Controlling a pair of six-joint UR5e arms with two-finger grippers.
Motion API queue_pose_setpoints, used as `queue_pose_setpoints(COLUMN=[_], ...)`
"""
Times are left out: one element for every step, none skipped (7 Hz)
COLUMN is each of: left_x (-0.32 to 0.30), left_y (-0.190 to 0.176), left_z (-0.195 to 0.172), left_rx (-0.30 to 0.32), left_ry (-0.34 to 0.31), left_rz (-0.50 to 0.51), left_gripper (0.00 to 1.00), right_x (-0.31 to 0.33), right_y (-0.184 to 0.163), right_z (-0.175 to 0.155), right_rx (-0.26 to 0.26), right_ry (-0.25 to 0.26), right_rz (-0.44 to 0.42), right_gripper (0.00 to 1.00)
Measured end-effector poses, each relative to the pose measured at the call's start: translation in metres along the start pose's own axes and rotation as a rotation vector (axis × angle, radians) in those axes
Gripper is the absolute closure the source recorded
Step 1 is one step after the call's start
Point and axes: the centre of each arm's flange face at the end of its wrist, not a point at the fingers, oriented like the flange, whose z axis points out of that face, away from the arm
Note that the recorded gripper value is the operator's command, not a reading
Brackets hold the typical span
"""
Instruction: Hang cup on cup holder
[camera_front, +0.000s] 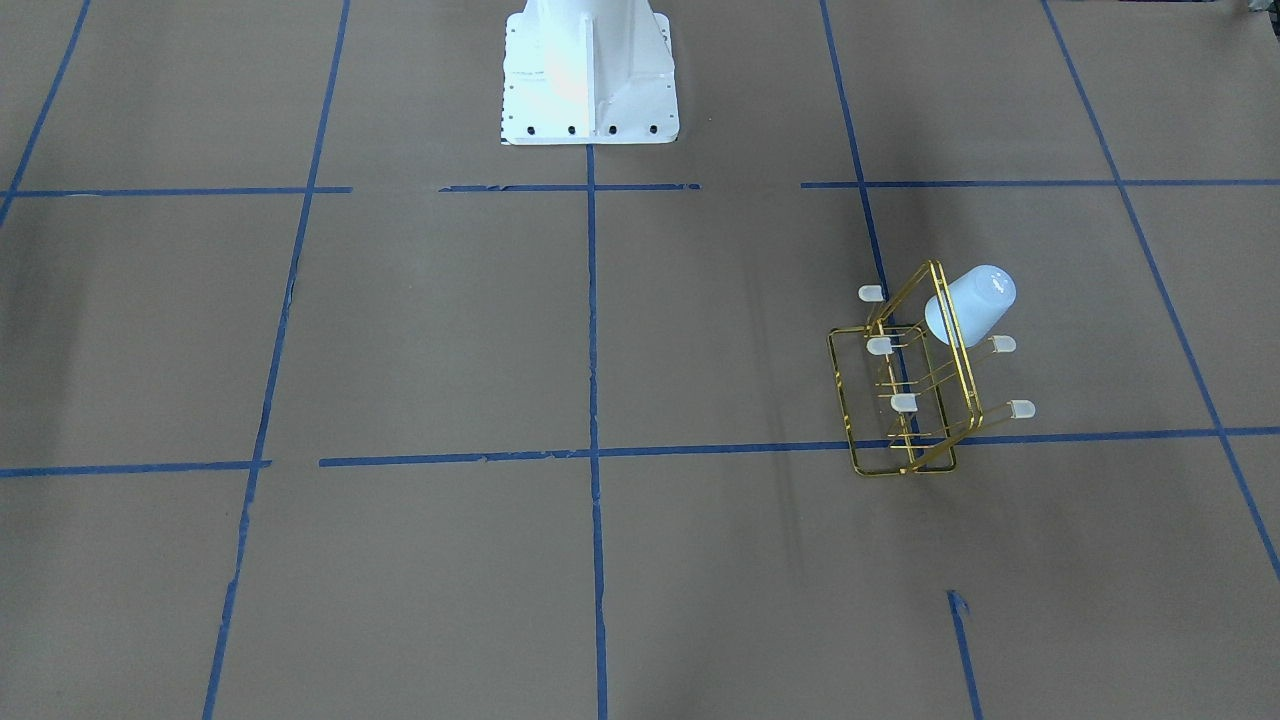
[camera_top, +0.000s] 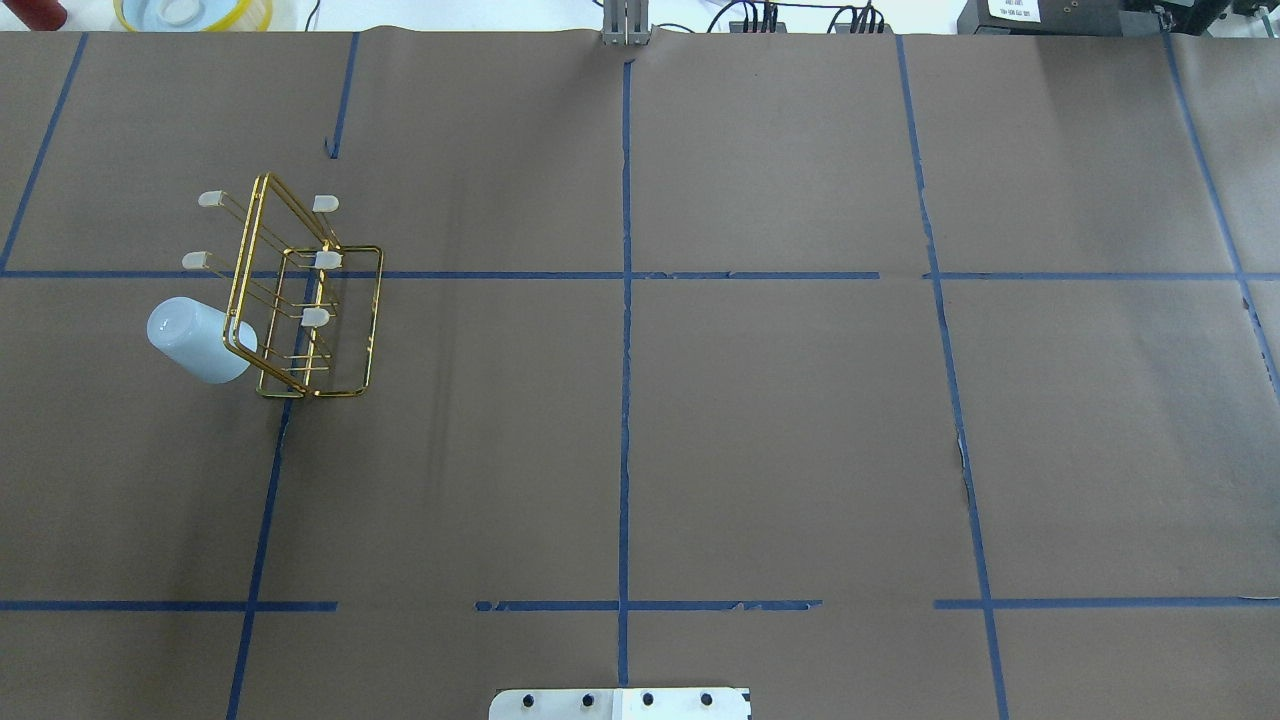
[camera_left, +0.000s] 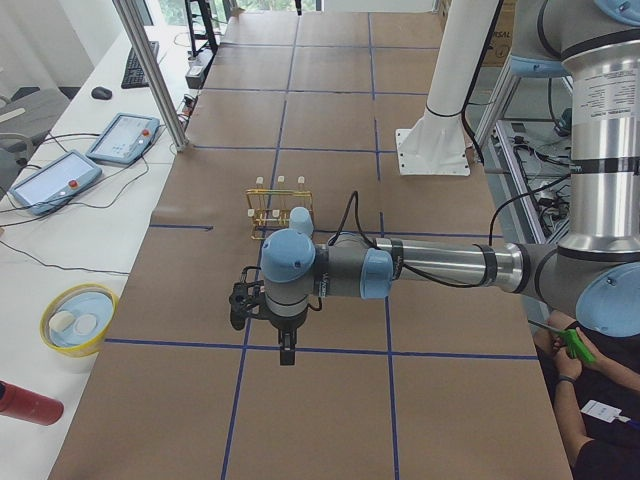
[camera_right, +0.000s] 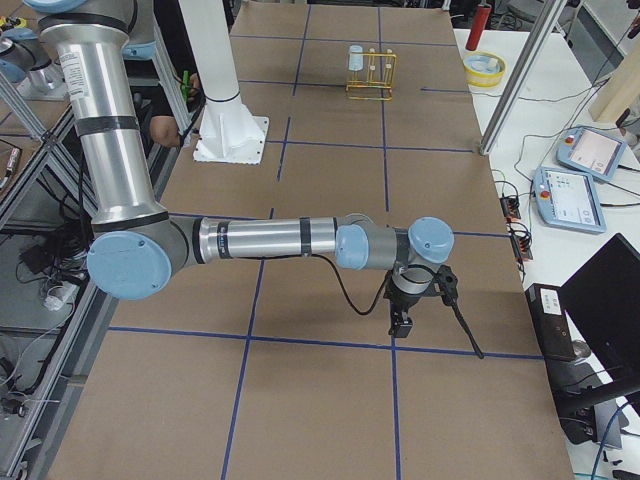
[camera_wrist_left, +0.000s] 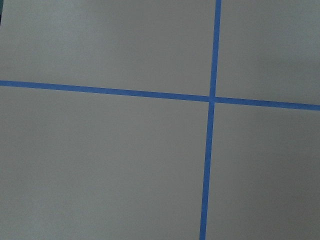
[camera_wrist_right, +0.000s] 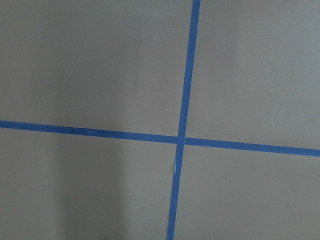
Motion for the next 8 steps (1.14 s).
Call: queue_pose_setpoints(left_x=[0.0003, 0.0015, 0.0036, 0.0060, 0.0076, 0.0081, 0.0082, 0.0083], left_y=[-0.0001, -0.0003, -0.0005, -0.0007, -0.0008, -0.0008, -0.0008, -0.0008], left_z=[0.0021, 0.0035, 0.0049, 0.0066, 0.0079, 0.0084, 0.0085, 0.0087], left_rx=[-0.004, -0.007, -0.010, -0.014, -0.017, -0.018, -0.018, -0.019], left_ry=[-0.001, 0.000, 0.004, 0.008, 0.009, 0.009, 0.009, 0.009], left_rz=[0.000, 0.003, 0.008, 0.014, 0.018, 0.018, 0.016, 0.015], left_gripper=[0.00, 0.00, 0.00, 0.00, 0.00, 0.00, 0.00, 0.00], right_x=[0.0000, -0.0001, -0.0001, -0.0001, 0.0000, 0.0001, 0.0001, 0.0001], right_y=[0.0000, 0.0000, 0.0000, 0.0000, 0.0000, 0.0000, 0.0000, 0.0000], right_z=[-0.0001, 0.0000, 0.0001, 0.0000, 0.0000, 0.0000, -0.0001, -0.0001], right_rx=[0.000, 0.000, 0.000, 0.000, 0.000, 0.000, 0.000, 0.000], right_ry=[0.000, 0.000, 0.000, 0.000, 0.000, 0.000, 0.000, 0.000], right_rz=[0.000, 0.000, 0.000, 0.000, 0.000, 0.000, 0.000, 0.000], right_gripper=[0.00, 0.00, 0.00, 0.00, 0.00, 0.00, 0.00, 0.00])
